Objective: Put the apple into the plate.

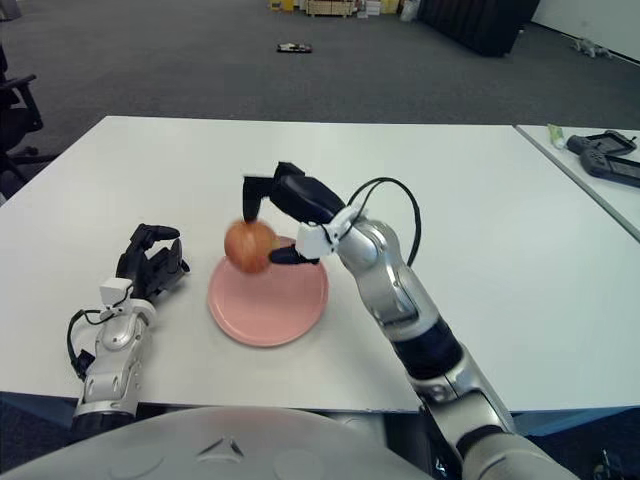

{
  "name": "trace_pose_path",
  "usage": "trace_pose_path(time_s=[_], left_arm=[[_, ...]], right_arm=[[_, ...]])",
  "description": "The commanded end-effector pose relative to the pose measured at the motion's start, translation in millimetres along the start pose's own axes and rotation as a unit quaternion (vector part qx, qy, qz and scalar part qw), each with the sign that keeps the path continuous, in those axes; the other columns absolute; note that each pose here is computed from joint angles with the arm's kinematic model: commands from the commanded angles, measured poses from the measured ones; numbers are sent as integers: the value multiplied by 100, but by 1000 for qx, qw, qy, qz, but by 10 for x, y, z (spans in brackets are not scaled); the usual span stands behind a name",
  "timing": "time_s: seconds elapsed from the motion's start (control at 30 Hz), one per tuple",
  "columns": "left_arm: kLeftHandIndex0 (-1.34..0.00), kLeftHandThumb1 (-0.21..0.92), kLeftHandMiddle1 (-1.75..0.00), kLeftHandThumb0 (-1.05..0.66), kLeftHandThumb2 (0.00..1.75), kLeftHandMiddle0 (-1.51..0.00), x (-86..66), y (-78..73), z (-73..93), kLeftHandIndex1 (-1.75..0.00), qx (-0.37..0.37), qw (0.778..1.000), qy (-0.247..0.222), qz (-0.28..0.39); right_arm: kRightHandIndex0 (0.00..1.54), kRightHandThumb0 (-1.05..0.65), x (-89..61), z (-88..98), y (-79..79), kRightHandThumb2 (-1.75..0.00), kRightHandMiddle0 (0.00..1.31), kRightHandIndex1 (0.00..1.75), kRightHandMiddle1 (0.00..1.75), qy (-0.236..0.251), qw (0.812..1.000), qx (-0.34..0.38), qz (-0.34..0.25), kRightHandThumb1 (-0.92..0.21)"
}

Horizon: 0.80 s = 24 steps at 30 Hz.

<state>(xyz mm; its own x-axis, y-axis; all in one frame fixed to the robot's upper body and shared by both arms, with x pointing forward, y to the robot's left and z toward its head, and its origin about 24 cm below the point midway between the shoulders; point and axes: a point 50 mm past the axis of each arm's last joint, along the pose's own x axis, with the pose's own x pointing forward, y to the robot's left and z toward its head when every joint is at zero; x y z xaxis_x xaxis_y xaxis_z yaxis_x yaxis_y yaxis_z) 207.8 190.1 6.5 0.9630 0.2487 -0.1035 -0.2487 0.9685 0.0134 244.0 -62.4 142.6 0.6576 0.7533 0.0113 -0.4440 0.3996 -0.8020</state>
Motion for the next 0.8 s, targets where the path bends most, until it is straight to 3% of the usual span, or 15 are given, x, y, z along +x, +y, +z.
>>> trace_pose_path(time_s=[0.0, 0.47, 0.77], left_arm=[[-31, 73, -175, -37, 79, -82, 47, -9, 49, -175, -1, 1000, -10, -6], [-31, 72, -175, -38, 81, -81, 42, -1, 47, -175, 3, 1000, -16, -8], [-31, 73, -175, -38, 80, -80, 30, -7, 54, -175, 6, 1000, -18, -7]], right_arm=[[92, 0, -50, -41, 54, -171, 66, 166, 175, 14, 1000, 10, 19, 6], [92, 0, -54, -254, 481, -172, 67, 166, 175, 59, 995, 35, 76, 7], [91, 0, -108, -288, 575, -171, 66, 166, 175, 74, 993, 46, 78, 5]])
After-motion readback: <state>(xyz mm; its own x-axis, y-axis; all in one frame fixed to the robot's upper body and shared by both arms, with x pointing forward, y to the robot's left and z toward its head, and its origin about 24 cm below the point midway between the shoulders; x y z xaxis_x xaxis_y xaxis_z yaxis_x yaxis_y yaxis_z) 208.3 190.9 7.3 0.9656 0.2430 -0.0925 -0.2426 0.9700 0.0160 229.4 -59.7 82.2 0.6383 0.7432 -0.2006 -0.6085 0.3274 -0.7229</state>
